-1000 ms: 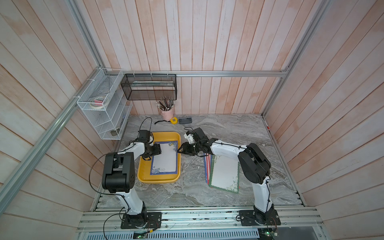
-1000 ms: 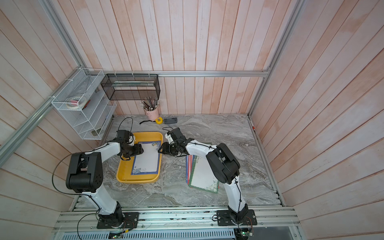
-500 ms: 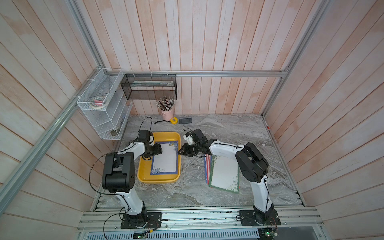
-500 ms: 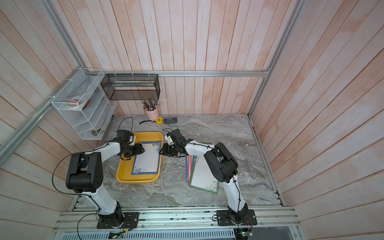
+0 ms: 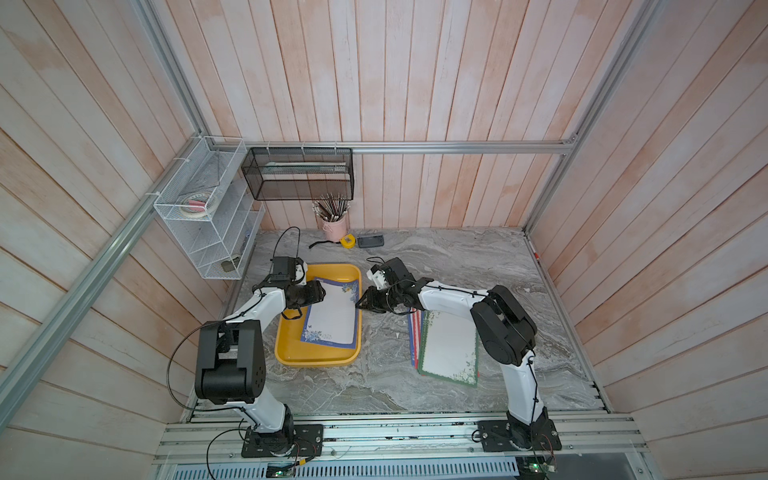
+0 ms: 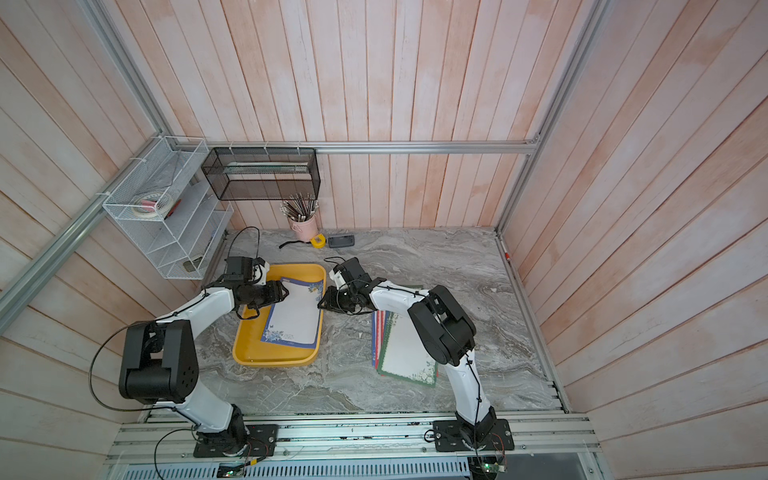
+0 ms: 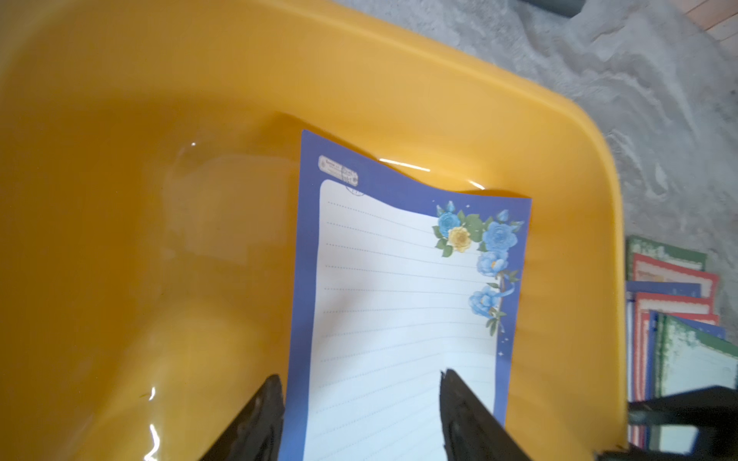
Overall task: Take out the stationery paper from the storage box
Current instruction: Pick up the stationery paper from the storage box.
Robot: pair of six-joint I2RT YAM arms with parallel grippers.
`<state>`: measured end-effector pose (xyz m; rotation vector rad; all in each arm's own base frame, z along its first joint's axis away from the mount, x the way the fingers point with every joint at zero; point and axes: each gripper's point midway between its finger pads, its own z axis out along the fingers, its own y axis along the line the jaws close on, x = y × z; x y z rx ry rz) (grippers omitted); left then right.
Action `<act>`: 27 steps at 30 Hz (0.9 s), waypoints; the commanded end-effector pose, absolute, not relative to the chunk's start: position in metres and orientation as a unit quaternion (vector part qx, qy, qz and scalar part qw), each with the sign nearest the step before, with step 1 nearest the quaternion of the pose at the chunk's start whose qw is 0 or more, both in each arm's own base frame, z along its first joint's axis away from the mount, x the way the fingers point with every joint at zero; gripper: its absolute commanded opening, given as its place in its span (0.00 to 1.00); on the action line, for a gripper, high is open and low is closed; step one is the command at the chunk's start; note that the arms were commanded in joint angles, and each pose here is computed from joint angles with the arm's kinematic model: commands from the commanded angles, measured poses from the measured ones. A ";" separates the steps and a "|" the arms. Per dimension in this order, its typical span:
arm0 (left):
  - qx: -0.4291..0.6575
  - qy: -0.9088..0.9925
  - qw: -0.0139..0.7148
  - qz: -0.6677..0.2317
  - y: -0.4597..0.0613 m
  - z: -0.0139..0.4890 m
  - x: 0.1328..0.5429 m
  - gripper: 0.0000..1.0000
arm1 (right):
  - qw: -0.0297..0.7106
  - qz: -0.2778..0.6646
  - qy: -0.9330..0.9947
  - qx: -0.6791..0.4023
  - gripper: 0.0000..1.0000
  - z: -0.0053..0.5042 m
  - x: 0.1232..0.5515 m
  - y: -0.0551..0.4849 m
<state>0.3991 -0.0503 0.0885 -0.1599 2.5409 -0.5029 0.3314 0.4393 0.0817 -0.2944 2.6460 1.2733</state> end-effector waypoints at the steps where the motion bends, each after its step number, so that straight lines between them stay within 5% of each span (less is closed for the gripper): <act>1: -0.050 0.927 0.293 -0.229 -0.063 0.106 0.396 0.63 | 0.096 0.434 0.890 -0.101 0.30 0.084 0.331 0.445; 27: -0.055 0.914 0.242 -0.320 -0.091 0.090 0.394 0.62 | 0.091 0.434 0.891 -0.100 0.29 0.082 0.330 0.445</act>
